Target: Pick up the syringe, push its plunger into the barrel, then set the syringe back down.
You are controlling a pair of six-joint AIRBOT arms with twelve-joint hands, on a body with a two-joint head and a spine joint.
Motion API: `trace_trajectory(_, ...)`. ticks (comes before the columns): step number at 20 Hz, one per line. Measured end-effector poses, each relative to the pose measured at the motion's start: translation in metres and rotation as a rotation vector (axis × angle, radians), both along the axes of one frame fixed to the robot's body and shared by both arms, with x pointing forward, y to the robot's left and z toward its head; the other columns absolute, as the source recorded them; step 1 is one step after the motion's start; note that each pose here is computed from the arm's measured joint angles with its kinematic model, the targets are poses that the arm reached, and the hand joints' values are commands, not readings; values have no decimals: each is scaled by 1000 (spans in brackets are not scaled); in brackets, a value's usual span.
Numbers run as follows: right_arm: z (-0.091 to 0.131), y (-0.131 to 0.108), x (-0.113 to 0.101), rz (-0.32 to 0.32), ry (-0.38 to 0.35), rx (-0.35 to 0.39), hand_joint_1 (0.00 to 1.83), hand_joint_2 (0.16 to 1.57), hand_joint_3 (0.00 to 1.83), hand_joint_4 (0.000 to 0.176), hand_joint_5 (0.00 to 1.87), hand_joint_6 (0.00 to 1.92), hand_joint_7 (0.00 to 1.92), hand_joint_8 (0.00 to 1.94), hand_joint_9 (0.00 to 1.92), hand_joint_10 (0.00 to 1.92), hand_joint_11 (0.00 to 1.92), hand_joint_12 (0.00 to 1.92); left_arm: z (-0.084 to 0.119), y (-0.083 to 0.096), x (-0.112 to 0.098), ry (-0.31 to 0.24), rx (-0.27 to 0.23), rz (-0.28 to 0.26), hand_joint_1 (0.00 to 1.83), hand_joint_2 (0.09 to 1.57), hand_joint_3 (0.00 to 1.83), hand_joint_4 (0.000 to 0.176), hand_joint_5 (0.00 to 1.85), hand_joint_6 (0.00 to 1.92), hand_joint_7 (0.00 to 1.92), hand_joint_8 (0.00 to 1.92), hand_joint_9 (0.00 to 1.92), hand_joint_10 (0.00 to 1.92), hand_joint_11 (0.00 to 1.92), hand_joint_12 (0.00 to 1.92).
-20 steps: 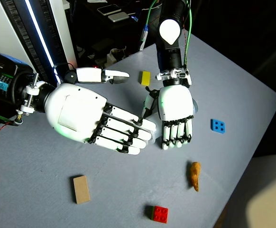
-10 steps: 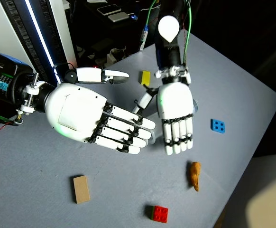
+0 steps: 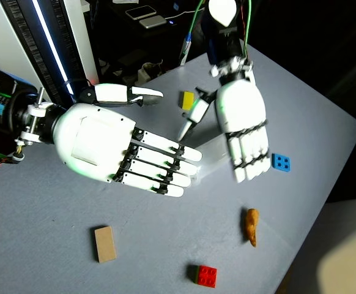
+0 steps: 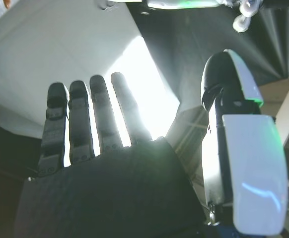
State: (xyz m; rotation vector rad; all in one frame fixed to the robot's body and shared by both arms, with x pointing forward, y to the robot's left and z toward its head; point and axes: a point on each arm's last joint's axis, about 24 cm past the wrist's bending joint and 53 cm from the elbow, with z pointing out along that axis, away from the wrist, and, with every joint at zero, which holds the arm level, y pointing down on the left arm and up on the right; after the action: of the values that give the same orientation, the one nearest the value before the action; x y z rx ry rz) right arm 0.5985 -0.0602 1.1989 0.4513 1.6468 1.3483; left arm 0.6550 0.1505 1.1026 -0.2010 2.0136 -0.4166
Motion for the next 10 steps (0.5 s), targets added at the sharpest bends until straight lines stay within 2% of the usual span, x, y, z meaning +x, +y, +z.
trace_trajectory(3, 7, 0, -2, 20, -44, -27, 124, 1104, 0, 0, 96, 3, 83, 3, 88, 3, 0, 306, 19, 21, -6, -30, -4, 90, 333, 879, 0, 46, 37, 7, 0, 0, 0, 0, 0, 191)
trace_trajectory(4, 7, -1, -3, 21, -47, -29, 142, 1099, 0, 0, 130, 4, 116, 3, 117, 4, 0, 406, 28, 27, -7, -45, -9, 120, 340, 883, 0, 68, 100, 11, 13, 1, 36, 6, 0, 247)
trace_trajectory(5, 8, -1, -2, 23, -48, -31, 154, 1102, 0, 0, 150, 5, 135, 4, 133, 4, 0, 493, 34, 31, -8, -55, -16, 144, 340, 886, 2, 80, 127, 17, 26, 6, 50, 9, 0, 258)
trace_trajectory(6, 8, 0, -2, 25, -45, -33, 187, 1098, 0, 0, 219, 4, 225, 5, 214, 4, 0, 696, 39, 33, -9, -61, -25, 159, 324, 919, 4, 85, 171, 9, 70, 5, 110, 12, 0, 342)
trace_trajectory(7, 10, 0, -2, 27, -55, -35, 205, 1092, 0, 0, 387, 17, 411, 18, 398, 23, 68, 909, 42, 33, -11, -69, -24, 166, 361, 956, 0, 68, 313, 13, 193, 11, 268, 6, 1, 685)
trace_trajectory(8, 11, 0, -3, 32, -61, -39, 218, 1099, 0, 0, 514, 19, 550, 16, 554, 39, 174, 1059, 44, 33, -15, -71, -28, 176, 397, 1008, 0, 33, 454, 19, 345, 13, 380, 20, 9, 951)
trace_trajectory(9, 13, 1, -4, 37, -73, -45, 278, 1125, 2, 0, 833, 57, 884, 57, 855, 253, 490, 1314, 44, 32, -18, -69, -36, 183, 439, 1115, 7, 0, 747, 72, 718, 109, 689, 282, 307, 1225)
trace_trajectory(10, 13, 3, -5, 47, -82, -54, 317, 1138, 0, 0, 957, 86, 1036, 86, 885, 633, 623, 1463, 43, 29, -22, -62, -64, 193, 443, 1173, 3, 0, 887, 120, 871, 219, 718, 668, 446, 1361)
